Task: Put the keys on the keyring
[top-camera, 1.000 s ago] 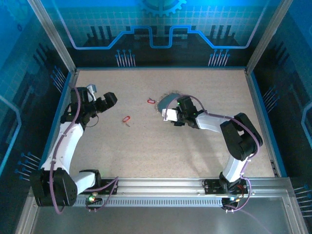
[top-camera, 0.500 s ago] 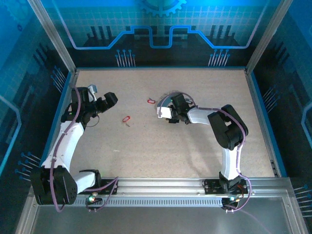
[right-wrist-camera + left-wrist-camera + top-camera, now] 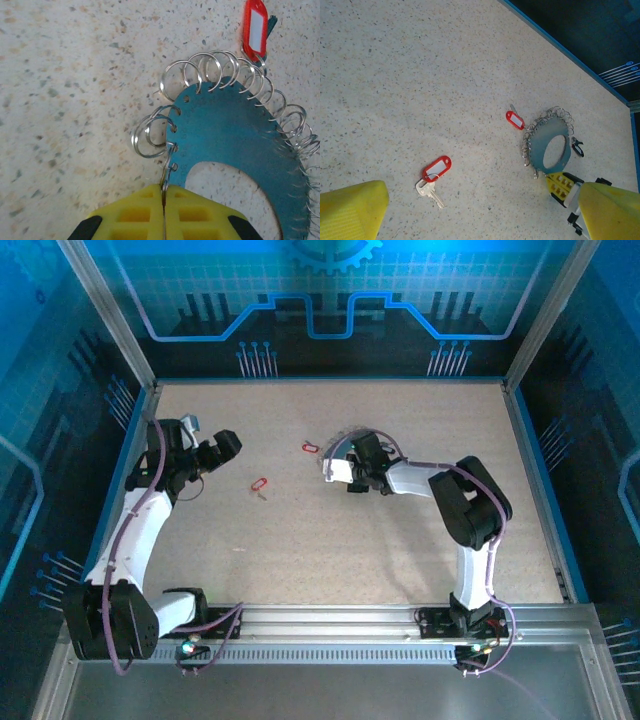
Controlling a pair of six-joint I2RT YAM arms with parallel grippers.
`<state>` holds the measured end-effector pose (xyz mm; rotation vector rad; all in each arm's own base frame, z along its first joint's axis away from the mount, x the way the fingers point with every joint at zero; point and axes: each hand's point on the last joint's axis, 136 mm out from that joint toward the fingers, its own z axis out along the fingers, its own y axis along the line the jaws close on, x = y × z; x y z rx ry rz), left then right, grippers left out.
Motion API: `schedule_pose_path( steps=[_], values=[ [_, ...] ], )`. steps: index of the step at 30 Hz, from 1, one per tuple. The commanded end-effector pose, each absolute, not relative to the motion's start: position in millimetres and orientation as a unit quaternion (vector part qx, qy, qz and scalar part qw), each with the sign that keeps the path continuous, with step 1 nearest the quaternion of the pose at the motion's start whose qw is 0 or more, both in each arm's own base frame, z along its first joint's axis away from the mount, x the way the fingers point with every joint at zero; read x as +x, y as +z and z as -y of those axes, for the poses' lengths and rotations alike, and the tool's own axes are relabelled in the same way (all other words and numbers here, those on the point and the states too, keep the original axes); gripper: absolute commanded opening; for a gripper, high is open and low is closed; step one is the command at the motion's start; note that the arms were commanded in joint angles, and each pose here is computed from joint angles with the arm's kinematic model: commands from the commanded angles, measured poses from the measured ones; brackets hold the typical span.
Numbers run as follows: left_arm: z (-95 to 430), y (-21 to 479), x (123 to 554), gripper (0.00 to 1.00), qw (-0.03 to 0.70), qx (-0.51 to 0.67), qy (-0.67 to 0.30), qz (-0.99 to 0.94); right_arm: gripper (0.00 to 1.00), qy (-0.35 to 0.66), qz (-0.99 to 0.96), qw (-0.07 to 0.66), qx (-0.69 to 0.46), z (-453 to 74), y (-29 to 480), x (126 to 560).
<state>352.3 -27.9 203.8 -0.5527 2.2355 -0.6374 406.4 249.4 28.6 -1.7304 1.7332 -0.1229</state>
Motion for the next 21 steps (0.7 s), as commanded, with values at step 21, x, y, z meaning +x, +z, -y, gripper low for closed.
schedule_pose_path(
  steps=[21],
  values=[
    [51, 203, 357, 0.99, 0.337, -0.205, -0.331, -0.857, 0.22, 0.005, -0.754, 0.200, -0.625, -153, 39, 345]
  ],
)
